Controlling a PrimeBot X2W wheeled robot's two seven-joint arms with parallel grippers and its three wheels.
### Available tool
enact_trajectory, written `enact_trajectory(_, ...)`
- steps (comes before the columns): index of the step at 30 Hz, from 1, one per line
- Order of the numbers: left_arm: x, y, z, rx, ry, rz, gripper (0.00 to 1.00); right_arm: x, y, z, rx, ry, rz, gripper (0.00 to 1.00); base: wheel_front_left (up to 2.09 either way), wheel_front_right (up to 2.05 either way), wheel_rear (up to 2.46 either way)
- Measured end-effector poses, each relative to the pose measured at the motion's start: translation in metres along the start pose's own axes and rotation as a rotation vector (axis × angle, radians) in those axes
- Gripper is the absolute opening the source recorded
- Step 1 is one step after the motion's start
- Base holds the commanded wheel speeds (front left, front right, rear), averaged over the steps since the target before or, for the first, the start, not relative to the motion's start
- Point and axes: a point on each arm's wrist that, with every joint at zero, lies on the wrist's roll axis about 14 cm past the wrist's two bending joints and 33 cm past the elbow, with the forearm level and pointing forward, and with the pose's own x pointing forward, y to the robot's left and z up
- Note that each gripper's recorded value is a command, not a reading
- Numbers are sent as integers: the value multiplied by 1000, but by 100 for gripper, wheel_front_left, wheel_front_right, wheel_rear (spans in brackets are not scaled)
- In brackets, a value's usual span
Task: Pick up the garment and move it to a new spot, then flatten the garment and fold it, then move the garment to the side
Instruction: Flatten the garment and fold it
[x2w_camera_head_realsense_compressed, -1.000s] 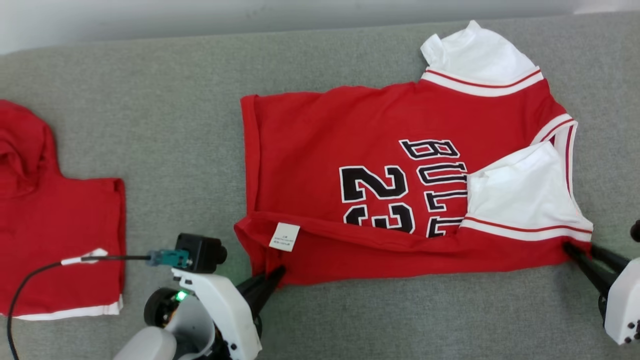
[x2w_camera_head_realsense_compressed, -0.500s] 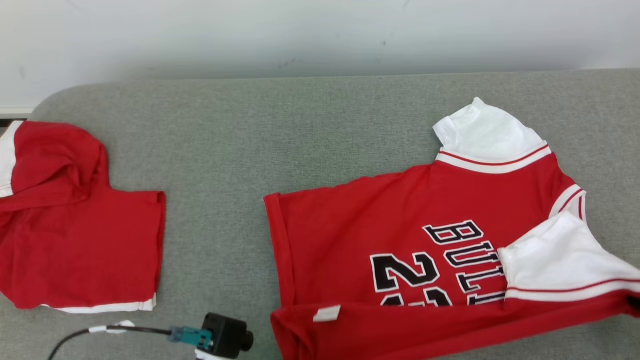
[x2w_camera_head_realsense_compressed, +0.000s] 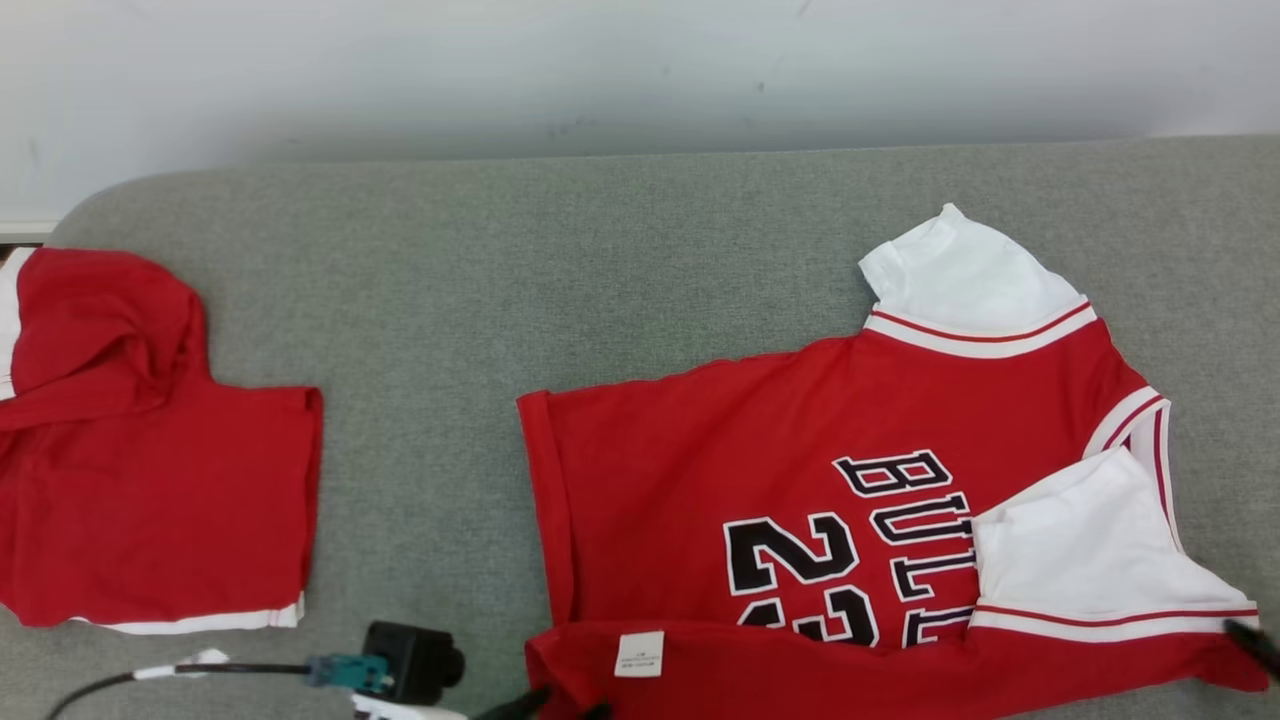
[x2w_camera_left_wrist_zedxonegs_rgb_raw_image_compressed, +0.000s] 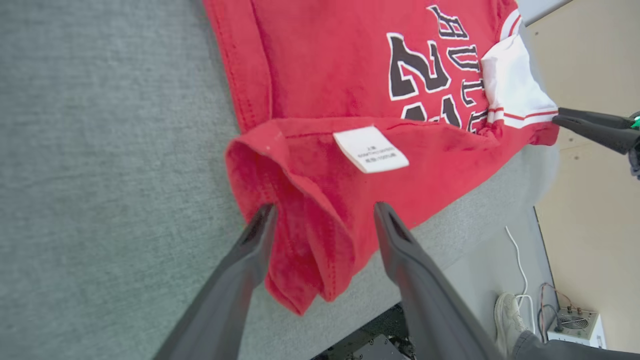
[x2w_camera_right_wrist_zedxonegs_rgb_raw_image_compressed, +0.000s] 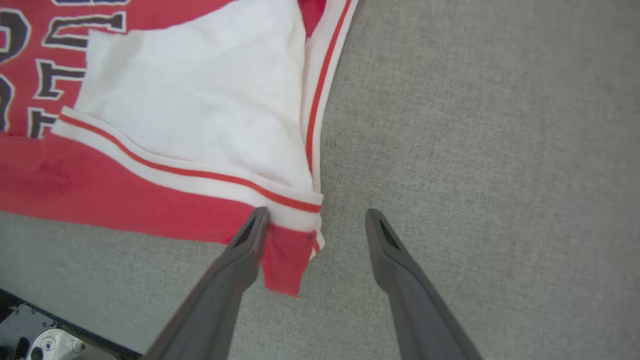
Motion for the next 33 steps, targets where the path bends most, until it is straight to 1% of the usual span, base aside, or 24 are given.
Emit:
enact_trajectory(4, -10, 10, 21, 56, -53, 41, 100, -11, -9, 26, 8, -72, -16, 100, 0, 0, 0)
enact_trajectory(7, -13, 16, 47, 74, -123, 63, 100, -16, -14, 61, -14, -169, -25, 100, 0, 0, 0)
enact_trajectory(9, -10, 22, 63, 119, -154, 87, 100, -16, -17, 88, -37, -232, -32, 100, 0, 0, 0)
enact_trajectory(10, -7, 26, 70, 138, -162, 100, 100, -14, -18, 100, -49, -253, -33, 100, 0, 0, 0)
enact_trajectory(12, 1, 32, 84, 145, -183, 112, 100, -6, -18, 119, -87, -270, -36, 100, 0, 0, 0)
enact_trajectory(16, 25, 41, 111, 150, -234, 131, 100, 20, -10, 161, -151, -313, -20, 100, 0, 0, 0)
enact_trajectory(17, 30, 45, 114, 170, -235, 139, 100, 29, -7, 170, -162, -316, -15, 100, 0, 0, 0)
enact_trajectory(20, 47, 55, 121, 160, -242, 151, 100, 59, 0, 190, -199, -313, -8, 100, 0, 0, 0)
enact_trajectory(26, 71, 65, 112, 150, -194, 147, 100, 124, 9, 201, -222, -238, 4, 100, 0, 0, 0)
enact_trajectory(30, 79, 69, 112, 140, -183, 144, 100, 158, 16, 206, -218, -204, 17, 100, 0, 0, 0)
enact_trajectory(33, 85, 76, 113, 136, -179, 153, 100, 177, 16, 209, -237, -175, 8, 100, 0, 0, 0)
